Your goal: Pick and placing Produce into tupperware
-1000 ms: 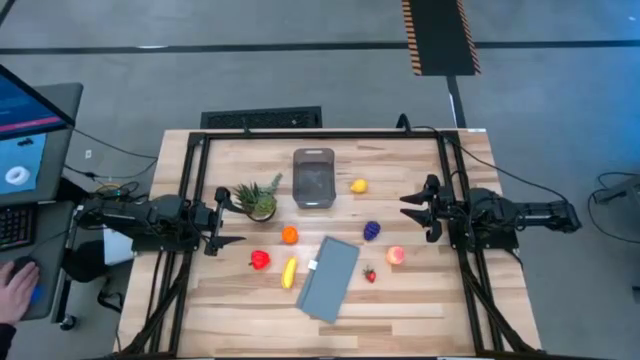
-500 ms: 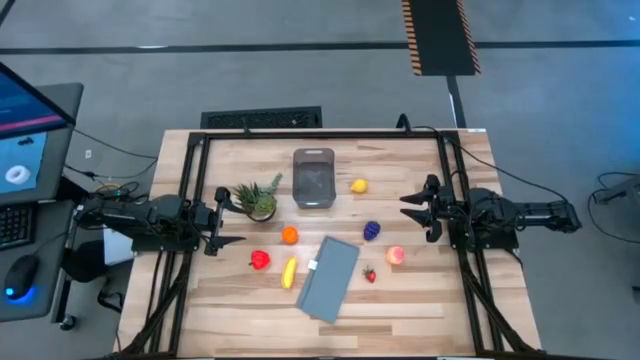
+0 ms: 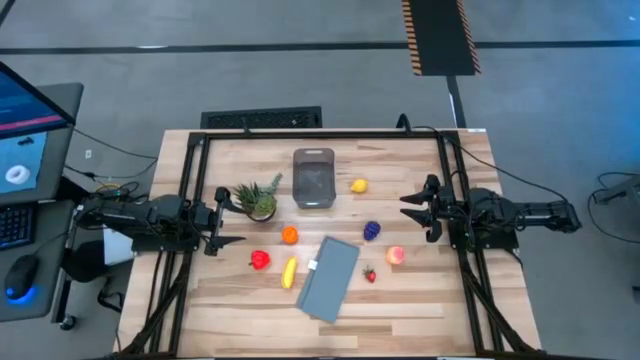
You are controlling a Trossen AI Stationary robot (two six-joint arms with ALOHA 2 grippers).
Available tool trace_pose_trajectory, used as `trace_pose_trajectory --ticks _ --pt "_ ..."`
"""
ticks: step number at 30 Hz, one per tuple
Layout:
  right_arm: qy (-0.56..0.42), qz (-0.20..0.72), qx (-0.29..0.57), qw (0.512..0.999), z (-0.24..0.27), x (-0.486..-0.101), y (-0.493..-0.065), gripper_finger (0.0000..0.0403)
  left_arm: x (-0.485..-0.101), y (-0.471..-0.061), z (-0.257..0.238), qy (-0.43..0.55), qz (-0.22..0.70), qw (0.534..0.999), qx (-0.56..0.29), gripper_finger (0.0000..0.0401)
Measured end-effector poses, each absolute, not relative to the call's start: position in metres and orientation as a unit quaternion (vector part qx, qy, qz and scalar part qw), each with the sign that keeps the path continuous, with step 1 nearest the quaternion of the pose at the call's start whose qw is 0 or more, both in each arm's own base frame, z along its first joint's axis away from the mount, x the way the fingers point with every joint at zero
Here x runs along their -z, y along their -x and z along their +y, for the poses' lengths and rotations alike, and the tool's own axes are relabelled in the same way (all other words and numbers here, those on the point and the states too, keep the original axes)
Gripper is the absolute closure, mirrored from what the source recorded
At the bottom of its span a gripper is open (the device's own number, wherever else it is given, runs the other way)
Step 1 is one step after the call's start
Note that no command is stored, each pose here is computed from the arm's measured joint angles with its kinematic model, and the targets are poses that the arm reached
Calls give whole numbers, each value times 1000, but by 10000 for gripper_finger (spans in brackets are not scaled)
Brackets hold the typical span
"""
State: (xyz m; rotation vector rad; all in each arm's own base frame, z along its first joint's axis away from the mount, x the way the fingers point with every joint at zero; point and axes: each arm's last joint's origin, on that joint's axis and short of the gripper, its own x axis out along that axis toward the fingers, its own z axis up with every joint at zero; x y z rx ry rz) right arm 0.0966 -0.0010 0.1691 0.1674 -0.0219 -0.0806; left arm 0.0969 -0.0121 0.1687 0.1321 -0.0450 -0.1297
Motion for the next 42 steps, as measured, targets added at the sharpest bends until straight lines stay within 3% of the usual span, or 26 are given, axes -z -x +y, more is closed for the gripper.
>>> trace_pose_trajectory --ticks 29,42 --pt "-84 -11 40 996 -1 -169 -97 207 -169 -97 -12 -62 -25 996 65 85" --pt "-80 -22 66 994 -3 -170 -97 207 -185 -95 -11 247 -89 962 73 85"
